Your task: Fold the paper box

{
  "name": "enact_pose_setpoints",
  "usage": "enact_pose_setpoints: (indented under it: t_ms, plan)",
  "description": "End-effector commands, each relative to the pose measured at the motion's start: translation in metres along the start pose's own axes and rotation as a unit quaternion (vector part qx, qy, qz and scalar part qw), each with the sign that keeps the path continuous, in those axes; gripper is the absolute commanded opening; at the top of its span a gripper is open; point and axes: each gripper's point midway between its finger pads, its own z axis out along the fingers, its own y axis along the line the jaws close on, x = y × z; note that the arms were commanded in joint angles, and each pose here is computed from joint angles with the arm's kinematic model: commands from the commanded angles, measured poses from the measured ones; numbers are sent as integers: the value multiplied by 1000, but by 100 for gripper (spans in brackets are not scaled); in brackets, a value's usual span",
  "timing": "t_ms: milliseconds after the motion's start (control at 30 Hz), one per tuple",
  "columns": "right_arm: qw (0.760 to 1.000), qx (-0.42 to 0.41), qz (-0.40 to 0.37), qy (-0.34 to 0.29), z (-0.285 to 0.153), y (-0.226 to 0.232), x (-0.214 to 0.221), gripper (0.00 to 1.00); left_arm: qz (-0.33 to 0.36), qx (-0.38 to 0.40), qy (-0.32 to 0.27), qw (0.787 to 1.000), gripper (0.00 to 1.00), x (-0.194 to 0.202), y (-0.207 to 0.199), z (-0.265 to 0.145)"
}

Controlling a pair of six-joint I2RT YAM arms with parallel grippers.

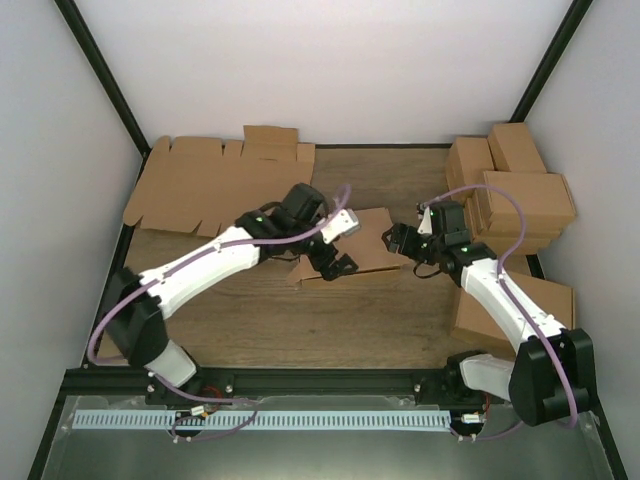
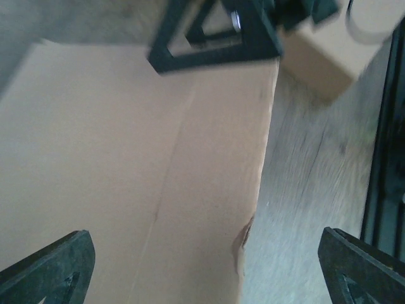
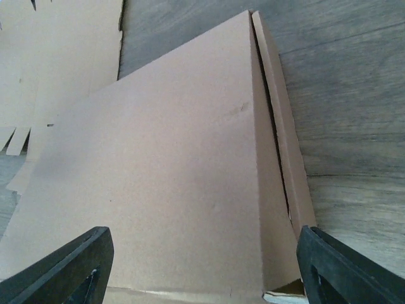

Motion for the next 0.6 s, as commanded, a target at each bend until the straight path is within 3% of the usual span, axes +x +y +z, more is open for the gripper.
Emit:
enact_pose_setpoints:
  t_ms: [0,100,200,300,467,567]
  plan:
    - [1000,-15,-2,-23,-1,8,-16,82,-92,-33,-129,987,100,-50,8,-63]
    - [1000,-6,0,-21,2,5,-17,81,-242,-95,-137,956,100,-32,54,-86]
    - [1000,9,5,-16,6,-1,-16,81,-385,-89,-112,912,100,12,81,-89]
    - [1000,25,10,-14,9,-8,-15,81,-490,-44,-100,865,100,53,82,-80]
    - [999,28,11,-11,12,-10,-15,81,-568,37,-99,816,100,88,58,-55]
    - [1000,24,11,-10,13,-9,-14,81,-581,72,-116,802,100,90,51,-49]
